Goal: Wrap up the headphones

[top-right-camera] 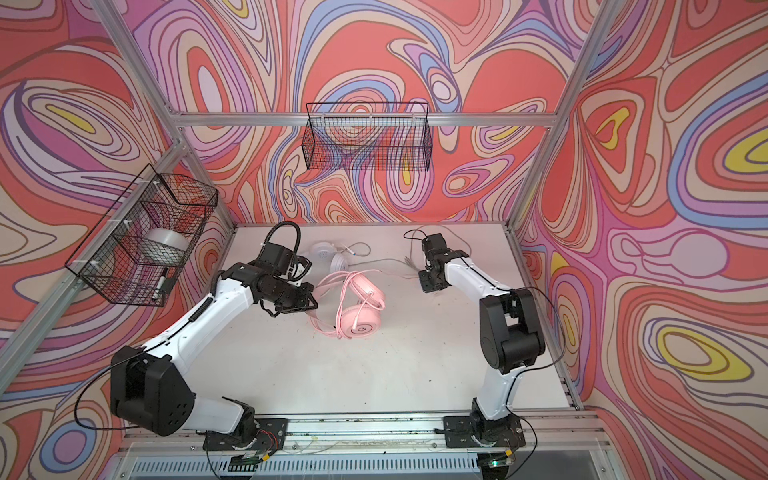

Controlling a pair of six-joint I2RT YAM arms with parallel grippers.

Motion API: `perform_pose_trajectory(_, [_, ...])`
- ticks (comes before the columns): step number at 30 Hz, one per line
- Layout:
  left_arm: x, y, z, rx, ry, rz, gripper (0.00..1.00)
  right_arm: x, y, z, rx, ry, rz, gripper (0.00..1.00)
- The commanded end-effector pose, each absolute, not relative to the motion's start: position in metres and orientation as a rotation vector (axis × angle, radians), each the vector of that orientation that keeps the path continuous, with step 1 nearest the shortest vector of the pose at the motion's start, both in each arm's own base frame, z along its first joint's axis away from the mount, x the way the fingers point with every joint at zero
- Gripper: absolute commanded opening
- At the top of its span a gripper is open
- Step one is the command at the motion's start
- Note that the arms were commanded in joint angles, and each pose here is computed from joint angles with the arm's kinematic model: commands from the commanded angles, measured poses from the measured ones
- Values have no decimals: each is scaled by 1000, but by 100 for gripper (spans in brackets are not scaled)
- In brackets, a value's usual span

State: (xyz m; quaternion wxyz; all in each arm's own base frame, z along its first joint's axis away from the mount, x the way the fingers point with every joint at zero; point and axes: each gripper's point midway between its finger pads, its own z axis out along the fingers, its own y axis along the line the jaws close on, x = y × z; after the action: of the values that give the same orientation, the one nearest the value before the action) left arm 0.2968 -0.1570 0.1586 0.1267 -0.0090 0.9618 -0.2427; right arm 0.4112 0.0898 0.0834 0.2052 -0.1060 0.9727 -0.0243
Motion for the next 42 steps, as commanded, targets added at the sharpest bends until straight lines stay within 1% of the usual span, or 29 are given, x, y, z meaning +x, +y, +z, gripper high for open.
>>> perform_pose_trajectory(1, [307,-170,182,-160,2691,-911,0,402,100,81,-307,2712,-36,0])
perform_pose_trajectory(4, [312,-170,181,-238,2675,-929,0,397,108,91,-319,2681,-3,0])
perform_pose_trajectory(15, [330,-158,177,-485,2630,-872,0,373,149,109,-517,2572,69,0])
perform_pose_trajectory(21, [334,-152,177,-539,2622,-828,0,354,176,119,-631,2471,138,0])
perform_pose_trajectory(28, [337,-145,173,-628,2611,-781,0,330,192,123,-764,2398,165,0])
perform_pose_trajectory(32, [342,-147,173,-680,2589,-812,0,319,197,126,-874,2359,162,0])
perform_pose_trajectory(42, [352,-150,175,-726,2561,-839,0,297,221,127,-1027,2276,222,0])
